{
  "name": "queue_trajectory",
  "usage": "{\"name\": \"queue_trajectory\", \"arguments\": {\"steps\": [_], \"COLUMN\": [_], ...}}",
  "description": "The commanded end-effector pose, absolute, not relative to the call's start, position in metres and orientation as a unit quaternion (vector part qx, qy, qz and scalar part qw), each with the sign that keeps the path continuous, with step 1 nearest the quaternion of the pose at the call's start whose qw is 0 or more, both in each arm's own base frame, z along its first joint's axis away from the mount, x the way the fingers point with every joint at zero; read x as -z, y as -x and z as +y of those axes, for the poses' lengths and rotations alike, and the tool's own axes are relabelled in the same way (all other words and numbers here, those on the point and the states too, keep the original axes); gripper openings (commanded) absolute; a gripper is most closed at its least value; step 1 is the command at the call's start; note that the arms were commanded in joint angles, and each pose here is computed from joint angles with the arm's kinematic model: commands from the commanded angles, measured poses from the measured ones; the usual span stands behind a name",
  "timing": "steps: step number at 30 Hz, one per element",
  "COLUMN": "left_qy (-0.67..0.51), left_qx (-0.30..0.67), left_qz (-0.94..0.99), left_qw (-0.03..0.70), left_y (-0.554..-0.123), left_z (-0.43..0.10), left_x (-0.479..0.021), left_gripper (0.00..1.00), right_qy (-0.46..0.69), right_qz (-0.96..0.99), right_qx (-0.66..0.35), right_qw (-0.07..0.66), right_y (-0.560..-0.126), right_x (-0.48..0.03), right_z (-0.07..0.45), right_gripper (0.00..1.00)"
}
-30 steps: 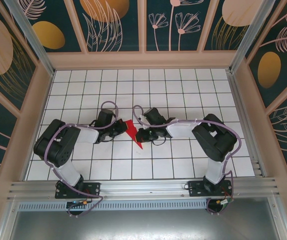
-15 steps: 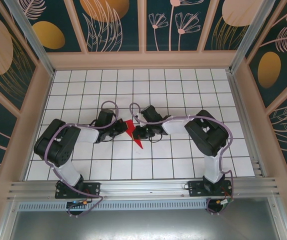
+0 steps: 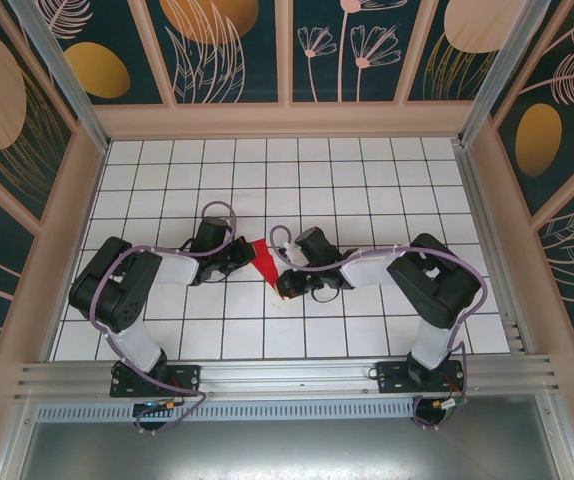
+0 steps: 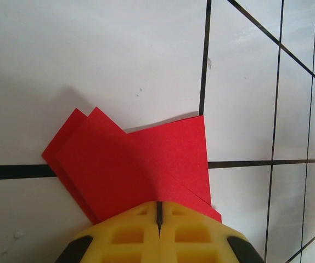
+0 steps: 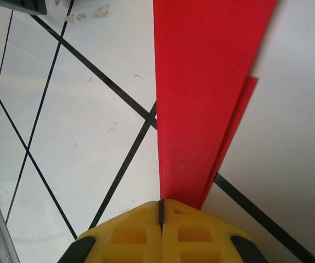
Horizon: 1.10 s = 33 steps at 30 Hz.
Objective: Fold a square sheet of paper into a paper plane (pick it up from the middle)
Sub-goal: Fold the wing for the fifth time at the center of the table.
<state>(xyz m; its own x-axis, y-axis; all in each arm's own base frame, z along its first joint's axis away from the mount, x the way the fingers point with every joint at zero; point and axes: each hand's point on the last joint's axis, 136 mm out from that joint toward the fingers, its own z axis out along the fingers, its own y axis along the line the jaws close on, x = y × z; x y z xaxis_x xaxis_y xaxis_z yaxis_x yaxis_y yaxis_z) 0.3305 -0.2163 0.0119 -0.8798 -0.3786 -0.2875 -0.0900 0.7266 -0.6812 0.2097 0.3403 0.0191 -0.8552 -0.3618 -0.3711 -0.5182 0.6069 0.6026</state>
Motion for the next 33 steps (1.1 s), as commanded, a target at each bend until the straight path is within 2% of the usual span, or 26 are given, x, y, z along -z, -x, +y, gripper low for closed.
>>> {"name": "queue_trajectory", "arguments": {"steps": [1, 7, 12, 19, 28, 33], "left_qy": [0.166, 0.157, 0.156, 0.162, 0.168, 0.166], "left_qx": [0.256, 0.269, 0.274, 0.271, 0.255, 0.261], "left_qz": [0.940, 0.937, 0.936, 0.937, 0.940, 0.938], "left_qw": [0.154, 0.159, 0.156, 0.153, 0.155, 0.157], "left_y": [-0.303, -0.304, -0.303, -0.301, -0.300, -0.304], "left_z": [-0.188, -0.192, -0.193, -0.192, -0.186, -0.189], "left_x": [0.045, 0.040, 0.042, 0.045, 0.047, 0.044], "left_gripper": [0.00, 0.00, 0.00, 0.00, 0.00, 0.00], "right_qy": [0.251, 0.219, 0.212, 0.223, 0.231, 0.230], "right_qz": [0.901, 0.888, 0.892, 0.894, 0.906, 0.909], "right_qx": [-0.345, -0.373, -0.372, -0.371, -0.349, -0.342], "right_qw": [0.080, 0.156, 0.146, 0.111, 0.069, 0.067], "right_y": [-0.193, -0.240, -0.255, -0.239, -0.187, -0.168], "right_x": [-0.017, -0.051, -0.038, -0.019, 0.003, 0.003], "right_z": [0.331, 0.365, 0.382, 0.376, 0.324, 0.302], "right_gripper": [0.00, 0.00, 0.00, 0.00, 0.00, 0.00]}}
